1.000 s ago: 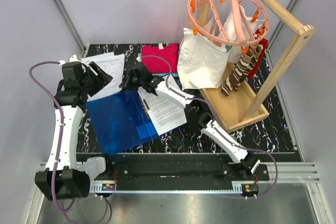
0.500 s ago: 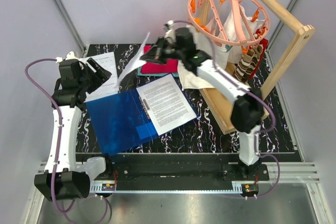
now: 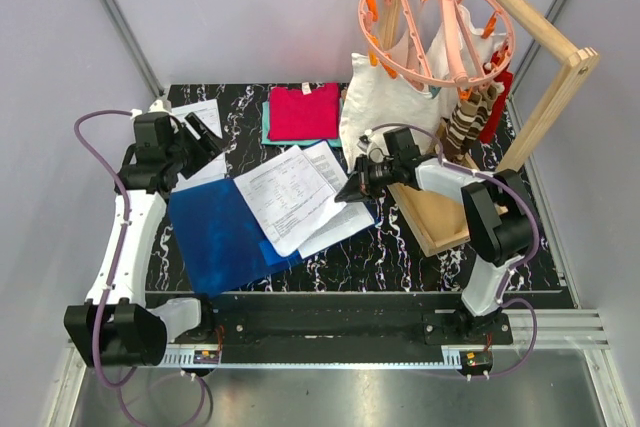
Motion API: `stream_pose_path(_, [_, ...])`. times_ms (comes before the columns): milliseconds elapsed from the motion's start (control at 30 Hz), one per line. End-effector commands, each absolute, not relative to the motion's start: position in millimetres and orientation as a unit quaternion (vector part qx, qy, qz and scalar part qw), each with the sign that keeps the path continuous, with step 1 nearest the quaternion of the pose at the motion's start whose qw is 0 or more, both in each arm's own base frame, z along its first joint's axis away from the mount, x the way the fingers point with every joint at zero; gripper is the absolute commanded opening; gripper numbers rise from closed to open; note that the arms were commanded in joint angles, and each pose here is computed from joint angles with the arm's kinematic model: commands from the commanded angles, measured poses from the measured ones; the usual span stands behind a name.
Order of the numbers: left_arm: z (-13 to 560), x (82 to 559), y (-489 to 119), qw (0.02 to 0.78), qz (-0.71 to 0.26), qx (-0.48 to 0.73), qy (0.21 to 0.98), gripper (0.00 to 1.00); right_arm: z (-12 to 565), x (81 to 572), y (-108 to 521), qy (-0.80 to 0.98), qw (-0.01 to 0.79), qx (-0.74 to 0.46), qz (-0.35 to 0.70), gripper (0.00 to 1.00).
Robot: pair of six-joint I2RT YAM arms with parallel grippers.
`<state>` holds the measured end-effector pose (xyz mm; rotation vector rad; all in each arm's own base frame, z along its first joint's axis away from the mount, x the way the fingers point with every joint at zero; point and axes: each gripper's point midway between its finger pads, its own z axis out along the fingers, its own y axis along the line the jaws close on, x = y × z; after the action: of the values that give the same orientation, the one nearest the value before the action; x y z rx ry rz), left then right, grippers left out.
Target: Put the files into the folder
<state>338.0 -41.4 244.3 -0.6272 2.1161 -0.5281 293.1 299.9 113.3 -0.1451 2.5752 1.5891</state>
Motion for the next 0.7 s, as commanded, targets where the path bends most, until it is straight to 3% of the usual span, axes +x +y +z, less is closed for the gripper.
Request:
stream_pose_path(0, [255.4,347.5,-48.1,0.445,-0.223,-0.233,0.835,0.71,125.2,298.1,280.5,0.850,0.149,-0.130,0.488,0.00])
stream_pose_path(367, [252.0,349.2,-50.2,0.443,-0.219,-0.227,0.839,0.71,113.4,307.9,241.8,0.890,0.228,-0.140,0.369,0.00])
stream_pose_path(667, [247.7,348.1,-51.6,0.439,-0.218,-0.223,0.843,0.71,103.8,309.6,226.7,0.899,0.230,-0.147,0.342,0.00])
